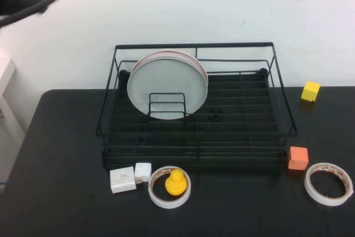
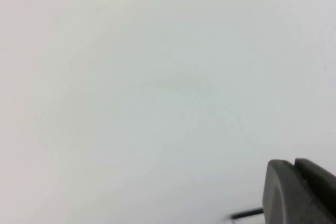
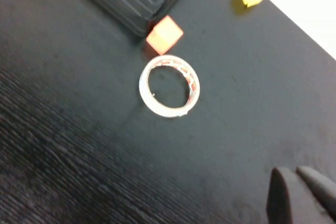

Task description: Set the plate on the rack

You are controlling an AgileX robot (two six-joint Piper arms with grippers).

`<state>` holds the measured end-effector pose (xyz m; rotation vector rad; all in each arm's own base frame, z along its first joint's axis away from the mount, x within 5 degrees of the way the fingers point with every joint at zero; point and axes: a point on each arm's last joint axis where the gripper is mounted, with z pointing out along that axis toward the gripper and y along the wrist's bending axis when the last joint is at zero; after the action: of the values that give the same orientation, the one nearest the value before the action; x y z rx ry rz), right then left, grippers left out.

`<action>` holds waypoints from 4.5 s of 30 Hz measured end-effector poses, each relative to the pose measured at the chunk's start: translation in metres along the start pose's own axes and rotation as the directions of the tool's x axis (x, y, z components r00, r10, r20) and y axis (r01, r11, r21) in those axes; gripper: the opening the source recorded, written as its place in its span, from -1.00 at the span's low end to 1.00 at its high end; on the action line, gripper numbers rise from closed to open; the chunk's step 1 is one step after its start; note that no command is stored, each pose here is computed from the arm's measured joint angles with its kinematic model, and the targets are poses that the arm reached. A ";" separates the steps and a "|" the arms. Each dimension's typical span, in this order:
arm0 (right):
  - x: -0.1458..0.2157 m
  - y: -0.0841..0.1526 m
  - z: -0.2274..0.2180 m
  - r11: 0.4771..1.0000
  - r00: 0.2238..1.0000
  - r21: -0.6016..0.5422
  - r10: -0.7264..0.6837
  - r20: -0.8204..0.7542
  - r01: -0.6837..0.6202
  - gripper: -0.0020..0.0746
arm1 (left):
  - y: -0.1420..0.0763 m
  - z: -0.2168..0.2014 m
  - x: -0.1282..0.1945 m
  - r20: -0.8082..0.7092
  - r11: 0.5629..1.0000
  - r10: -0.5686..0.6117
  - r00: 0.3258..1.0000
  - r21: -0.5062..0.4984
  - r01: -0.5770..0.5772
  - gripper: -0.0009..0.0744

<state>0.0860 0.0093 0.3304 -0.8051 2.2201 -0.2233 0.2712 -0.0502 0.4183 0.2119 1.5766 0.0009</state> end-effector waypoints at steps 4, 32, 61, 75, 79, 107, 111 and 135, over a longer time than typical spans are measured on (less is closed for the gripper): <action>0.024 0.021 -0.002 0.999 0.994 0.022 0.025 0.103 -0.027 -0.94 | -0.002 -0.048 0.016 0.009 0.989 -0.141 0.990 0.038 0.141 -0.98; 0.057 0.069 0.002 0.984 0.920 -0.121 0.164 0.357 -0.129 -0.95 | -0.040 -0.140 0.147 -0.224 0.903 -0.250 0.942 0.297 0.311 -0.98; 0.057 0.069 0.002 0.984 0.919 -0.120 0.165 0.359 -0.130 -0.95 | -0.014 -0.218 0.199 0.140 0.993 -0.116 0.983 0.054 0.109 -0.98; 0.057 0.069 0.002 0.984 0.918 -0.121 0.167 0.359 -0.132 -0.95 | -0.020 -0.215 0.213 0.102 0.966 -0.244 0.965 0.108 0.233 -0.98; 0.057 0.069 0.002 0.984 0.918 -0.121 0.167 0.359 -0.132 -0.95 | -0.023 -0.215 0.221 0.010 0.947 -0.303 0.953 0.118 0.300 -0.98; 0.057 0.069 0.002 0.984 0.918 -0.121 0.167 0.359 -0.132 -0.95 | -0.023 -0.218 0.245 -0.249 0.931 -0.352 0.902 0.001 0.364 -0.98; 0.057 0.069 0.002 0.984 0.918 -0.121 0.167 0.359 -0.132 -0.95 | -0.023 -0.218 0.245 -0.250 0.931 -0.353 0.902 0.001 0.365 -0.98; 0.060 0.066 0.014 1.000 0.927 -0.002 -0.011 0.375 0.013 -0.95 | -0.023 -0.218 0.246 -0.251 0.931 -0.353 0.901 -0.001 0.365 -0.98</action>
<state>0.0330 0.0253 0.2588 -0.7903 1.8557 -0.0622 0.0519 -0.0109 0.1763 -0.0502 1.8475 -0.3096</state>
